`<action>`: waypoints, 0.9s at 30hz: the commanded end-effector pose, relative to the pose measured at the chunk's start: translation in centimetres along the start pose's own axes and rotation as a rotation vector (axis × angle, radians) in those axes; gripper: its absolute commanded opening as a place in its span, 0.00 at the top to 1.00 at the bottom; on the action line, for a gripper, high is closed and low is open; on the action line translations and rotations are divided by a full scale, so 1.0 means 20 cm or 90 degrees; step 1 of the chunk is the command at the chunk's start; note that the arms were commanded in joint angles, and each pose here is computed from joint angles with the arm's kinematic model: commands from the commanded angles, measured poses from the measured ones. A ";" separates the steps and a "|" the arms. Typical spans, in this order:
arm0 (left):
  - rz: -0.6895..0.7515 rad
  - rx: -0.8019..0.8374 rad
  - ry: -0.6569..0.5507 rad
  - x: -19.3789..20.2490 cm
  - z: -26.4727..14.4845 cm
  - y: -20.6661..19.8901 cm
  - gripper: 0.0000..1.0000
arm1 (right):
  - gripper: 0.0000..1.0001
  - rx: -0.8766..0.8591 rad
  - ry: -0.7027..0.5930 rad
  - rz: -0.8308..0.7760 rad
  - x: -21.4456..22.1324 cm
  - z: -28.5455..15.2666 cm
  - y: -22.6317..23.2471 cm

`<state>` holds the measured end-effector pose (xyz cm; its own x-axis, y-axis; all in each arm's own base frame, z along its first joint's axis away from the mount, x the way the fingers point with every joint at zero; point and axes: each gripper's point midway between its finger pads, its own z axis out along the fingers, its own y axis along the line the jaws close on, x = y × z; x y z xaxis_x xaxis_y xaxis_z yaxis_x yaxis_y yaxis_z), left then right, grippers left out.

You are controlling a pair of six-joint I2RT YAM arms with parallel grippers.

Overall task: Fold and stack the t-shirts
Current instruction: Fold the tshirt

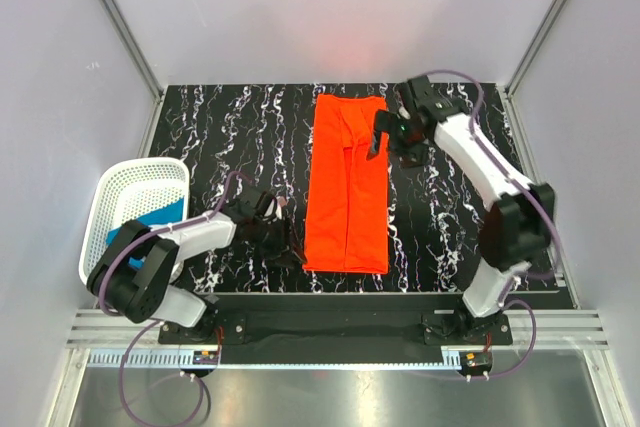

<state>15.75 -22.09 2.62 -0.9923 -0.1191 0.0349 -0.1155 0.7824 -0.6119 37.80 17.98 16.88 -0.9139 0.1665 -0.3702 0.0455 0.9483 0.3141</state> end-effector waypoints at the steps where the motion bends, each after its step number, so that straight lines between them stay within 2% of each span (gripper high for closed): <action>1: 0.025 0.002 -0.012 -0.01 -0.01 0.00 0.47 | 0.04 -0.075 0.058 0.050 0.31 0.05 -0.01; 2: 0.028 0.001 -0.009 -0.02 -0.01 0.00 0.46 | 0.06 -0.102 0.078 0.064 0.39 0.06 0.00; 3: 0.030 0.001 -0.006 -0.02 0.00 0.00 0.46 | 0.10 -0.091 0.126 0.087 0.57 0.12 -0.08; 4: 0.033 -0.001 -0.002 -0.02 0.01 0.00 0.46 | 0.12 -0.113 0.108 0.104 0.59 0.10 -0.06; 5: 0.032 -0.004 0.002 -0.04 0.02 0.00 0.46 | 0.15 -0.128 0.123 0.116 0.65 0.10 -0.06; 6: 0.034 -0.005 0.004 -0.05 0.02 0.00 0.46 | 0.22 -0.115 0.151 0.129 0.77 0.14 -0.12; 9: 0.039 -0.012 0.004 -0.07 0.05 0.00 0.47 | 0.31 -0.110 0.171 0.146 0.89 0.15 -0.17; 18: 0.034 -0.017 0.014 -0.07 0.08 0.03 0.50 | 0.31 -0.105 0.213 0.199 1.11 0.20 -0.26; 27: 0.021 -0.025 0.020 -0.02 0.09 0.08 0.54 | 0.35 -0.119 0.237 0.225 1.21 0.25 -0.27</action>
<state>16.55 -23.40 2.28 -0.9962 -0.0655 0.0569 -0.0867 0.7581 -0.6463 17.20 17.96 2.28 -0.9360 0.3255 0.1337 0.3464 0.7854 0.5130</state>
